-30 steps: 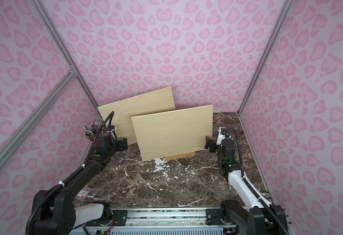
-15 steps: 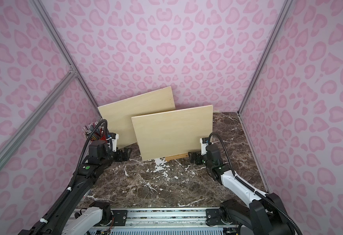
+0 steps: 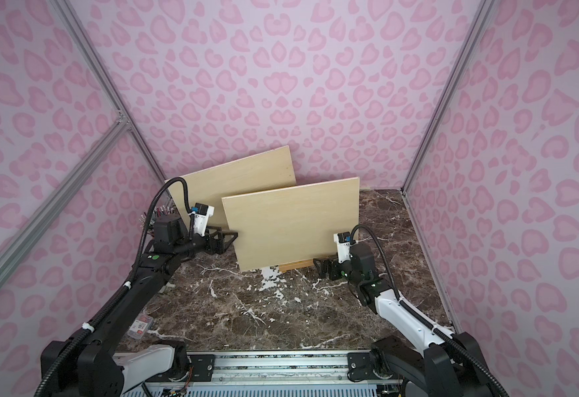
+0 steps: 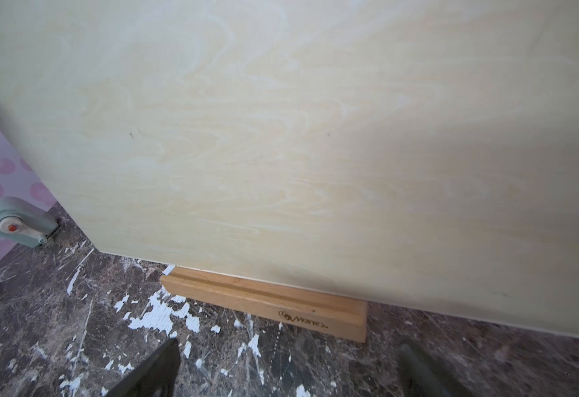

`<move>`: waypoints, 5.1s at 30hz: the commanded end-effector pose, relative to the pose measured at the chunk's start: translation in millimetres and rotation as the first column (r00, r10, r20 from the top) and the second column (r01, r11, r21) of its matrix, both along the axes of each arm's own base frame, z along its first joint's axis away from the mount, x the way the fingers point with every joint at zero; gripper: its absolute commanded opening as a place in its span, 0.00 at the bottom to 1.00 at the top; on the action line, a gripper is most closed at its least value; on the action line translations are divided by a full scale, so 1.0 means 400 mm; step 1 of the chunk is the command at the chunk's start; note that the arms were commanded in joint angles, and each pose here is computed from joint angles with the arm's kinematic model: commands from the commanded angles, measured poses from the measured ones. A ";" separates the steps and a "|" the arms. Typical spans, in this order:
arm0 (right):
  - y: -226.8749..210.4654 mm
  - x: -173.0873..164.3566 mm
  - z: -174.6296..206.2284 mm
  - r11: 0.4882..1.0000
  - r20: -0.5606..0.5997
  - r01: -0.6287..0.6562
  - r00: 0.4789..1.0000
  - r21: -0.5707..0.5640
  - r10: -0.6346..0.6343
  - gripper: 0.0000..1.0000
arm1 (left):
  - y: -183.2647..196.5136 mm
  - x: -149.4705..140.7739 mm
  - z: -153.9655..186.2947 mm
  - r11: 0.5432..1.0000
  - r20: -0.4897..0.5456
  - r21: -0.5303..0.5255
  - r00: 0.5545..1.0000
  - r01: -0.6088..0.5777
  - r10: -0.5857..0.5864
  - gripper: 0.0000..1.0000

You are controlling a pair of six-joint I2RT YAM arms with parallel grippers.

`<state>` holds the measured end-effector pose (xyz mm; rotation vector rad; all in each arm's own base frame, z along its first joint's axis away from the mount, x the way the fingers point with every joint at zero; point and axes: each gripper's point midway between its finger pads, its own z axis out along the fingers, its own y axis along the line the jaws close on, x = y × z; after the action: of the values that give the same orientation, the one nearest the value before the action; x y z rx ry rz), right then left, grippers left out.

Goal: Disassemble the easel
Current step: Pick up the drawing board from the easel, then place the drawing board at the corner of the board.

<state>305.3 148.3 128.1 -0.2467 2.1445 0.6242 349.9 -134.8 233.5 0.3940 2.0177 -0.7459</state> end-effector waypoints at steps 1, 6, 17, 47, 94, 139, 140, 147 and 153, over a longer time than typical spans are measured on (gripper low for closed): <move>-0.007 -0.007 0.001 0.999 -0.002 -0.032 0.999 0.024 0.032 0.99 | -0.020 0.034 0.075 0.996 0.124 -0.054 0.990 0.074 -0.067 0.91; -0.019 -0.001 0.012 0.997 0.009 -0.050 0.999 0.067 0.049 1.00 | -0.057 0.068 0.120 0.977 0.158 -0.096 0.972 0.191 -0.174 0.87; -0.016 0.011 0.007 0.995 0.003 -0.070 0.998 0.075 0.070 1.00 | -0.089 0.088 0.110 0.926 0.140 -0.188 0.942 0.329 -0.306 0.71; -0.149 0.078 -0.043 0.975 -0.022 0.153 0.988 0.159 -0.151 1.00 | -0.110 0.102 0.136 0.861 0.185 -0.247 0.894 0.444 -0.408 0.04; -0.086 0.290 0.028 0.712 0.191 -0.024 0.969 0.702 -0.156 0.89 | -0.100 0.104 0.112 0.885 0.136 -0.129 0.892 0.448 -0.432 0.02; -0.103 0.170 0.228 0.688 0.357 -0.142 0.916 0.711 -0.181 0.84 | -0.144 -0.089 0.178 0.859 0.116 -0.098 0.863 0.502 -0.491 0.02; -0.105 0.157 0.221 0.690 0.349 -0.133 0.919 0.712 -0.182 0.83 | -0.147 -0.100 0.171 0.858 0.106 -0.095 0.863 0.504 -0.495 0.02; -0.096 0.086 0.129 0.701 0.235 -0.052 0.958 0.711 -0.167 0.83 | -0.159 -0.159 0.128 0.861 0.065 -0.096 0.866 0.499 -0.495 0.02; -0.059 0.059 0.043 0.736 0.114 0.015 0.986 0.677 -0.125 0.83 | -0.153 -0.189 0.102 0.869 0.039 -0.097 0.874 0.485 -0.484 0.02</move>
<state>332.6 116.8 94.0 0.4105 1.8299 1.2654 276.9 -195.2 270.5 0.8410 1.9041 -1.1577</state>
